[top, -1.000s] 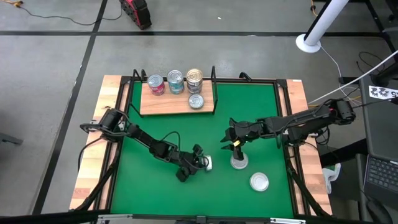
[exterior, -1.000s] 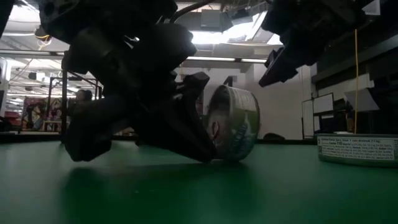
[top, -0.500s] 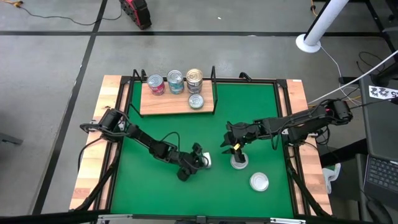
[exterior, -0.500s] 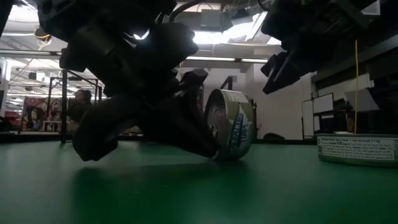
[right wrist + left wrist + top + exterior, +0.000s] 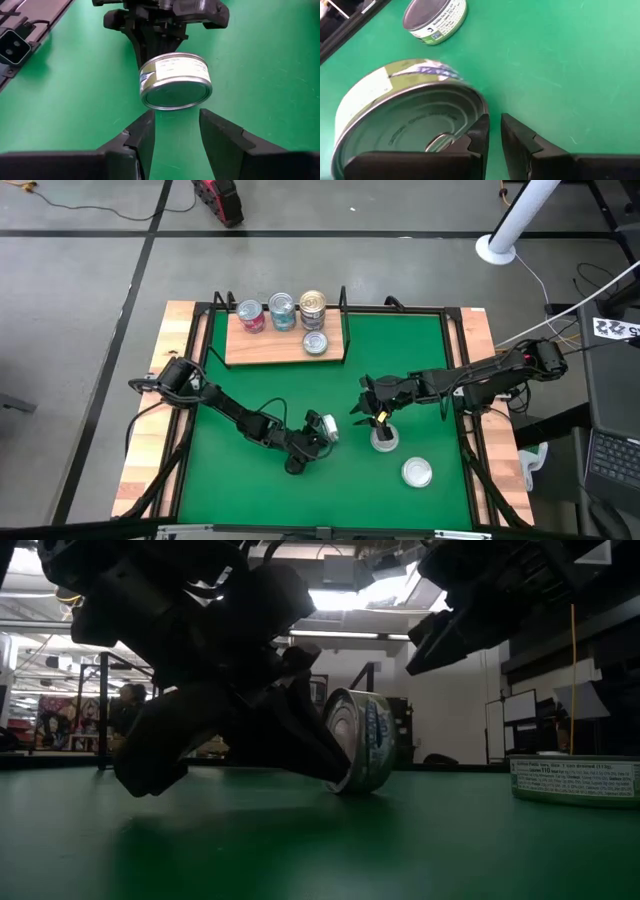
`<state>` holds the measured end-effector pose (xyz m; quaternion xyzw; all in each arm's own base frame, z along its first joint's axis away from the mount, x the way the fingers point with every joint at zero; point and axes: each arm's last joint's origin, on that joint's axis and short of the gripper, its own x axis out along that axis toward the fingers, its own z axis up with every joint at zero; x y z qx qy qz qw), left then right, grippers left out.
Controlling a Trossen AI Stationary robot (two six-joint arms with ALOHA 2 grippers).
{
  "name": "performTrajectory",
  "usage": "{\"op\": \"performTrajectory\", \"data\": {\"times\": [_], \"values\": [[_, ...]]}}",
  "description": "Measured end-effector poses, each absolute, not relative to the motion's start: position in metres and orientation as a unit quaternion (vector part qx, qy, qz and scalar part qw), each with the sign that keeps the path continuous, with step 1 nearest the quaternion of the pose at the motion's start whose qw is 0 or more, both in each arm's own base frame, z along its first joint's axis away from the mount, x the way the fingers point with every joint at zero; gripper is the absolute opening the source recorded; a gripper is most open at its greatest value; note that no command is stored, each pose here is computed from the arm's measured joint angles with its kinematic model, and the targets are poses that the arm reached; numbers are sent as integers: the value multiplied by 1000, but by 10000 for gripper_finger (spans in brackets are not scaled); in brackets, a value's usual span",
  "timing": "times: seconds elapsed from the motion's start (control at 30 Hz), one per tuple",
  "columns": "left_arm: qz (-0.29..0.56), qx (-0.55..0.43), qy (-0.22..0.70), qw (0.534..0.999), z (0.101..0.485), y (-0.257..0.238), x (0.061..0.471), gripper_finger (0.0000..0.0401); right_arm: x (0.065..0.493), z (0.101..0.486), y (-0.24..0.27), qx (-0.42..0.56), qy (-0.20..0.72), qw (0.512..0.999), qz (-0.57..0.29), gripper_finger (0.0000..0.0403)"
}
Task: Stack canned seafood by type on shelf
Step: Stack the green tuna can on top of the other green tuna can on the shelf
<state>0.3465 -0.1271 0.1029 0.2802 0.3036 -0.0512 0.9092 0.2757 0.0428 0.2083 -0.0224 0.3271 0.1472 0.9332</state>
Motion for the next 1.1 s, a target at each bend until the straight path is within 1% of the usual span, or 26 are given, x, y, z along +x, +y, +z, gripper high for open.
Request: {"op": "performTrajectory", "data": {"times": [0.07, 0.13, 0.2, 0.33, 0.4, 0.47, 0.57, 0.73, 0.83, 0.97, 1.1], "values": [[-49, 276, 304, 911, 103, -127, 347, 45, 276, 208, 42, -27, 327, 934, 141, 155], [-46, 275, 304, 911, 103, -127, 347, 45, 276, 208, 42, -28, 327, 934, 141, 168], [-40, 276, 305, 911, 103, -126, 347, 45, 276, 208, 42, -32, 325, 935, 141, 189], [-29, 280, 305, 910, 103, -126, 347, 45, 277, 210, 42, -54, 313, 938, 137, 243], [-21, 277, 304, 912, 104, -127, 346, 45, 279, 212, 42, -85, 299, 939, 146, 267], [-13, 266, 300, 916, 107, -129, 345, 45, 279, 213, 42, -135, 283, 936, 161, 288], [0, 240, 287, 927, 118, -133, 343, 39, 280, 213, 42, -213, 265, 922, 184, 307], [9, 196, 271, 942, 132, -138, 339, 18, 281, 214, 42, -330, 234, 889, 213, 312], [12, 176, 284, 942, 135, -139, 335, 7, 282, 217, 41, -383, 218, 875, 200, 308], [24, 152, 309, 938, 134, -139, 329, 2, 283, 218, 40, -426, 213, 859, 186, 304], [55, 156, 331, 929, 130, -136, 326, 2, 288, 211, 39, -446, 220, 850, 174, 304]]}}
